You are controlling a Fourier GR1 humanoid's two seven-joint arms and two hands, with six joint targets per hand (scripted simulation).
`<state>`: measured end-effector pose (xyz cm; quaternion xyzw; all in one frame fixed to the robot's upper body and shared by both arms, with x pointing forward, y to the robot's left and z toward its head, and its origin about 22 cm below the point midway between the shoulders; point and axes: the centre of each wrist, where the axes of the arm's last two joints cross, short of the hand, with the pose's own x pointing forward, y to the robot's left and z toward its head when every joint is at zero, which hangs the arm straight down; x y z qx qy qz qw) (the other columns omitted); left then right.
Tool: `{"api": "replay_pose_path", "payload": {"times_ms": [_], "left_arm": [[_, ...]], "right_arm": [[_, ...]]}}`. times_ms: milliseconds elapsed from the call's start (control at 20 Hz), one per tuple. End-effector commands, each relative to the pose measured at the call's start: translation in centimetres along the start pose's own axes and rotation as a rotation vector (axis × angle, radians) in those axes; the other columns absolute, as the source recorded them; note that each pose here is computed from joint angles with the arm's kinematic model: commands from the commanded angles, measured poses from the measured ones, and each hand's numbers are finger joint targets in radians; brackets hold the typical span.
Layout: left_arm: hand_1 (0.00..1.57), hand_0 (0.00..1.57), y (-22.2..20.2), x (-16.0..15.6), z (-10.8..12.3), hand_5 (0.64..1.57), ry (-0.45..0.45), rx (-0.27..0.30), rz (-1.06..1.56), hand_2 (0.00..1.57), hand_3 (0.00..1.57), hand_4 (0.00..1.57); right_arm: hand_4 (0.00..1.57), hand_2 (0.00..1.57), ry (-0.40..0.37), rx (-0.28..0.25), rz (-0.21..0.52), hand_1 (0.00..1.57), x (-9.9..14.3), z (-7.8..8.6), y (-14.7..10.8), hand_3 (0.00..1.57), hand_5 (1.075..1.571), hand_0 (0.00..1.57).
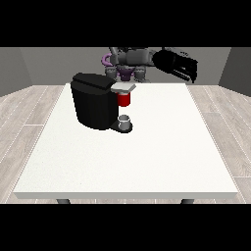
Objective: Insert the coffee pod into the coffee machine and close the lid
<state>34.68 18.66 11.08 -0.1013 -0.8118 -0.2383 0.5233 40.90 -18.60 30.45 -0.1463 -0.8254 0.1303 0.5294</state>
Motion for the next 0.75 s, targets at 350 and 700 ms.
{"api": "replay_pose_path", "payload": {"times_ms": [350, 700], "left_arm": [[0.00, 0.00, 1.1, -1.8, 2.6, 1.571, 0.055, 0.063, 0.023, 0.00, 0.00, 0.25], [0.00, 0.00, 1.8, -5.0, 7.4, 1.571, 0.216, 0.162, 0.076, 0.00, 0.00, 0.27]], "right_arm": [[0.00, 0.00, -0.122, 0.151, -0.099, 0.00, -0.8, 0.6, 6.9, 0.00, 1.571, 0.00], [0.26, 0.00, -0.096, 0.310, -0.216, 0.00, -6.7, 6.3, 13.8, 0.00, 1.571, 0.00]]}}
